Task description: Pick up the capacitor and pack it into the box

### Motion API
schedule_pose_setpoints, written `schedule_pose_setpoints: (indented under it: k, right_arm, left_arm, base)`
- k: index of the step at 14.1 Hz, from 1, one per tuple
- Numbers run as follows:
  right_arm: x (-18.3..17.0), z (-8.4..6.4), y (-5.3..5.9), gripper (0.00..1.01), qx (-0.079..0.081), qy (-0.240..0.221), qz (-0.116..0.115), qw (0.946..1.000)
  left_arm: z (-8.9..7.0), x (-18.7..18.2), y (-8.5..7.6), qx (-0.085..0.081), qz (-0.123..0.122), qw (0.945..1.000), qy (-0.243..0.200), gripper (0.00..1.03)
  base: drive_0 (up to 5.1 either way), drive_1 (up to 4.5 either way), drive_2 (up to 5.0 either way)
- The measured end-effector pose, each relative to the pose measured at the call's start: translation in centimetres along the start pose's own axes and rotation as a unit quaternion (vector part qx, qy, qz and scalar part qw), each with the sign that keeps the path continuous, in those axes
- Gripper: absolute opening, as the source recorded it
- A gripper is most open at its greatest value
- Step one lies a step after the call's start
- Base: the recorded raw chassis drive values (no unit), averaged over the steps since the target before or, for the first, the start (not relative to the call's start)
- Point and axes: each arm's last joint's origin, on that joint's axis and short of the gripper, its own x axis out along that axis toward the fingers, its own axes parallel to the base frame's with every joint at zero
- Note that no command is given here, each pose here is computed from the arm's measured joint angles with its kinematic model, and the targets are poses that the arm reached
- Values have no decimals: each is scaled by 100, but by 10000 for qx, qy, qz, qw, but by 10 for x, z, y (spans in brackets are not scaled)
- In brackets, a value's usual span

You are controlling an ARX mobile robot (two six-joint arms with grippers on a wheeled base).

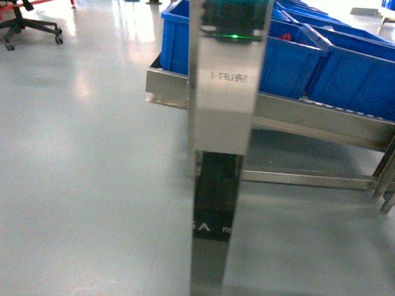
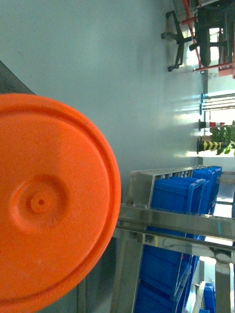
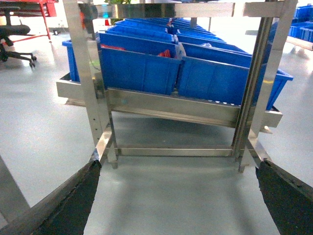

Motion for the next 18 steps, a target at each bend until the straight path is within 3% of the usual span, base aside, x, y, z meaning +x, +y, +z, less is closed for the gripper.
schedule_pose_setpoints:
  k: [18]
  right_arm:
    - [0,0,0,98,0,-4,-2,10000]
  left_arm:
    - [0,0,0,0,2,10000,-11,43]
  base:
    - [-496,246,246]
